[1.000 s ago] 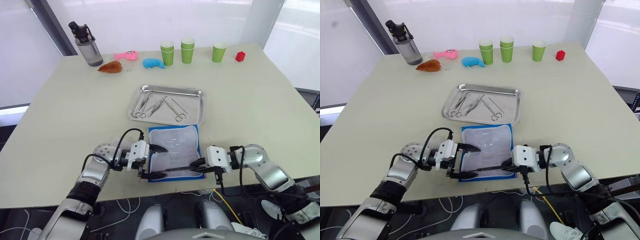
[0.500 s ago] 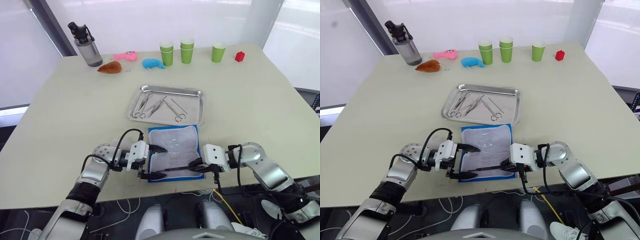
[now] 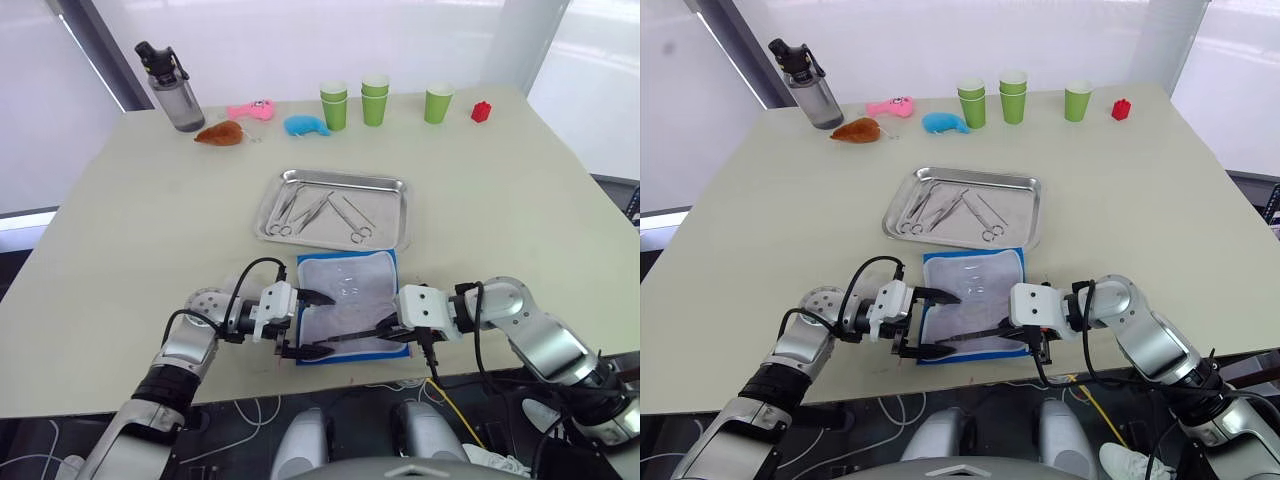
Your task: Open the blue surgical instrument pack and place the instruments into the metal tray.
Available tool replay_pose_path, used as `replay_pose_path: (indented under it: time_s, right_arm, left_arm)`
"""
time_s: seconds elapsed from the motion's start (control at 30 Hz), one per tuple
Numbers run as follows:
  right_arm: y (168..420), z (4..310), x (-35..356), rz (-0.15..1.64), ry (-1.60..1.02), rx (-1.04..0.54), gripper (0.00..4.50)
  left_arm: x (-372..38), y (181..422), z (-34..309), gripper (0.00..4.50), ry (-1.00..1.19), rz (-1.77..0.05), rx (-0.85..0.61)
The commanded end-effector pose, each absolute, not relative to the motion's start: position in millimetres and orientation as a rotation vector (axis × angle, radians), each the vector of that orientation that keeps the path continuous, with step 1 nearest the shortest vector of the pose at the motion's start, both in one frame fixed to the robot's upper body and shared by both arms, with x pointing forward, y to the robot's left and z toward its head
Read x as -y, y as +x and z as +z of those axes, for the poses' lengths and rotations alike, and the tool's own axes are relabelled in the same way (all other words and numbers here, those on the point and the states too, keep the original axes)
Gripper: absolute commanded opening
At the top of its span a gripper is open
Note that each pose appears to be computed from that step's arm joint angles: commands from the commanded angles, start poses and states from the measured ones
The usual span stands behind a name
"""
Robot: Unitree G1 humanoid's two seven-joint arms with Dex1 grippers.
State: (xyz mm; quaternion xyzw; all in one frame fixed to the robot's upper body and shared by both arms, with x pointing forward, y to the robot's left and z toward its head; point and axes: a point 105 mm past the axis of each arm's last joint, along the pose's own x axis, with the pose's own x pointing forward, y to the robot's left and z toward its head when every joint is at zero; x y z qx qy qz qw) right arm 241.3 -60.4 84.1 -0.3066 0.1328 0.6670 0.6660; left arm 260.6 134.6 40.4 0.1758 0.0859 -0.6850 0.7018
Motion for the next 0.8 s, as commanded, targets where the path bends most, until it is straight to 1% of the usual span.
replay_pose_path:
  time_s: [0.03,0.3,0.8]
  right_arm:
    - [240,112,53,1.516,-0.772,-0.173,0.01]
    - [239,116,64,1.505,-0.827,-0.185,0.01]
    - [233,118,100,1.467,-0.855,-0.258,0.01]
  left_arm:
    - [-164,237,-18,4.50,0.374,-1.478,-0.535]
    - [-163,236,-19,4.50,0.369,-1.477,-0.534]
    - [-160,235,-22,4.50,0.361,-1.478,-0.535]
